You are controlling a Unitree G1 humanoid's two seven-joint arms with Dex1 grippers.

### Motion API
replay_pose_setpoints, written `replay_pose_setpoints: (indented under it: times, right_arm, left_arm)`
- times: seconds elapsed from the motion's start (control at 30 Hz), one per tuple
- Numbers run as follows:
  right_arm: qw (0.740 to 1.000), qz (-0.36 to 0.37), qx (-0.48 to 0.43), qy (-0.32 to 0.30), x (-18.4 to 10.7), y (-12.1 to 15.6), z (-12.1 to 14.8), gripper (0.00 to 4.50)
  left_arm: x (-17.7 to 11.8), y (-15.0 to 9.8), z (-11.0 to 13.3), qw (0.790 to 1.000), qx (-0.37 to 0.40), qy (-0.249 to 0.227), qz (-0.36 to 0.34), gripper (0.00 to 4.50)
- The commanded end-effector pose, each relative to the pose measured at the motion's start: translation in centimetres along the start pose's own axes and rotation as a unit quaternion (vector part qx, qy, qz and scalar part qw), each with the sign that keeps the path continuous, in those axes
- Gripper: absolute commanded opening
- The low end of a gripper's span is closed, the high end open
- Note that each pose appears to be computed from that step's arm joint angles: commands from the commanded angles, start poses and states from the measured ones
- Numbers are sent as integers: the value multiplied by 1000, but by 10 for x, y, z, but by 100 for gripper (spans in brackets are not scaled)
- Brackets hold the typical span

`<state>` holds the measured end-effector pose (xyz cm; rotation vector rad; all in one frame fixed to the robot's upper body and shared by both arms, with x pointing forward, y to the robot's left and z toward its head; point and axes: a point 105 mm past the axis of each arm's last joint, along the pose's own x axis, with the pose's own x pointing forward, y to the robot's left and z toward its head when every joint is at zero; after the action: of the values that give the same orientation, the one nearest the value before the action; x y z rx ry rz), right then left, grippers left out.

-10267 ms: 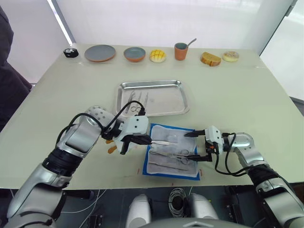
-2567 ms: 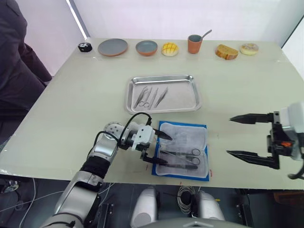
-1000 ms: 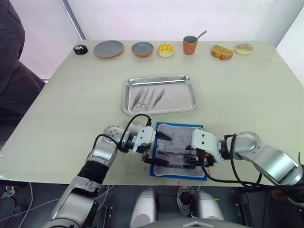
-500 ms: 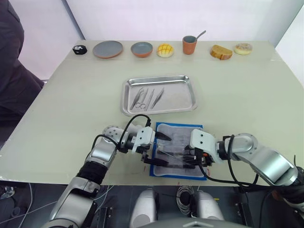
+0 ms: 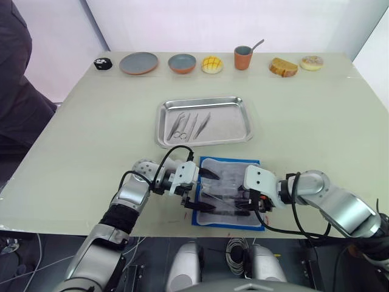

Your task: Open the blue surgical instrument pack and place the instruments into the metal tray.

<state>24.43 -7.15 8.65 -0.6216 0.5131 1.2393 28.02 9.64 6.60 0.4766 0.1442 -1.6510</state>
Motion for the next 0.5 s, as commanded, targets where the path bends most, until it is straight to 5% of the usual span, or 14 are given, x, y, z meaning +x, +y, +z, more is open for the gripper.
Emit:
replay_pose_setpoints:
  times: [0.03, 0.13, 0.23, 0.5]
  right_arm:
    - [1000, 8, 5, 10, 2, 3, -3, 219]
    - [1000, 15, 8, 17, 4, 6, -6, 134]
    - [999, 19, 11, 25, 5, 6, -11, 3]
    - [1000, 11, -6, 23, 1, 0, -2, 3]
  left_arm:
    - [5, -7, -14, 999, -27, 14, -8, 450]
    - [4, -8, -17, 999, -28, 15, -7, 450]
    - [1, -11, -19, 999, -28, 15, -5, 450]
    - [4, -6, -19, 1000, -27, 15, -1, 450]
